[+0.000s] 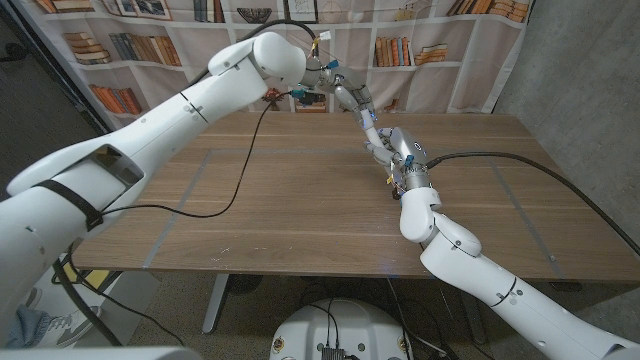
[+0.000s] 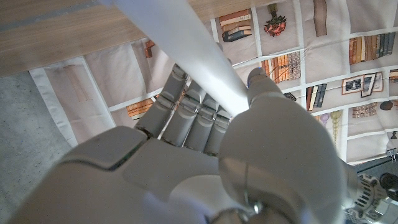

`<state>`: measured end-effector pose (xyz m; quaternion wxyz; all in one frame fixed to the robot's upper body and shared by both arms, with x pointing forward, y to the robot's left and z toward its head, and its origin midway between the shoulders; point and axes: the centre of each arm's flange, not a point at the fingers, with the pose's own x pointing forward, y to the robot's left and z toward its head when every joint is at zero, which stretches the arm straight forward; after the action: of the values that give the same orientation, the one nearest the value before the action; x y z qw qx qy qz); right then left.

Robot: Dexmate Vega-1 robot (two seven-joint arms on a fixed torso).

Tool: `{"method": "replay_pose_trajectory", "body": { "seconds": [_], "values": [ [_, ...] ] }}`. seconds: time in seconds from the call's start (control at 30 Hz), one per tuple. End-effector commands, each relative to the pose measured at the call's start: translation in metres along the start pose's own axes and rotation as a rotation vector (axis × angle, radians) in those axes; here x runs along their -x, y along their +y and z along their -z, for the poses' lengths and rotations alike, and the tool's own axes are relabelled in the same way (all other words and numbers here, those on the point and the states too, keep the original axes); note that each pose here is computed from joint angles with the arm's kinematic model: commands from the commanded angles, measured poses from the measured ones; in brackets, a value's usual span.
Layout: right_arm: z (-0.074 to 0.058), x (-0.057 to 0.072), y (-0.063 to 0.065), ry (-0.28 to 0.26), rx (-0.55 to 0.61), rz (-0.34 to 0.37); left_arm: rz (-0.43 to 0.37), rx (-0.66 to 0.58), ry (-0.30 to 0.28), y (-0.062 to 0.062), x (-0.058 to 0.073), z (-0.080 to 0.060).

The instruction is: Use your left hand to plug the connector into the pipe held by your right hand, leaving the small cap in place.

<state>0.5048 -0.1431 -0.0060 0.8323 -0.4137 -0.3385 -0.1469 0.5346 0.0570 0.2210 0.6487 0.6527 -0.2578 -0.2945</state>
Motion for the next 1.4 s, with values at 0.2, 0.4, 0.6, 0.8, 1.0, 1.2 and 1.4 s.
{"method": "replay_pose_trajectory", "body": {
  "seconds": [0.2,0.4,0.6,0.8,1.0,1.2,1.4],
  "values": [
    [0.0,0.003,-0.004,-0.004,-0.018,0.016,0.014,-0.002,-0.004,-0.003,-0.004,-0.001],
    [-0.001,0.005,-0.007,-0.006,-0.029,0.031,0.01,0.014,-0.012,-0.004,-0.007,0.0],
    [-0.001,0.007,-0.008,-0.01,-0.042,0.041,0.014,0.016,-0.017,-0.005,-0.008,0.0],
    [-0.001,0.008,-0.01,-0.016,-0.058,0.053,0.015,0.023,-0.022,-0.005,-0.01,0.0],
    [0.0,0.008,-0.009,-0.04,-0.087,0.063,0.012,0.026,-0.024,-0.004,-0.01,-0.002],
    [0.003,0.008,-0.004,-0.08,-0.133,0.079,0.004,0.038,-0.023,-0.004,-0.01,-0.002],
    [0.007,0.006,0.002,-0.114,-0.179,0.092,-0.011,0.048,-0.022,-0.003,-0.009,-0.003]
  ]
}}
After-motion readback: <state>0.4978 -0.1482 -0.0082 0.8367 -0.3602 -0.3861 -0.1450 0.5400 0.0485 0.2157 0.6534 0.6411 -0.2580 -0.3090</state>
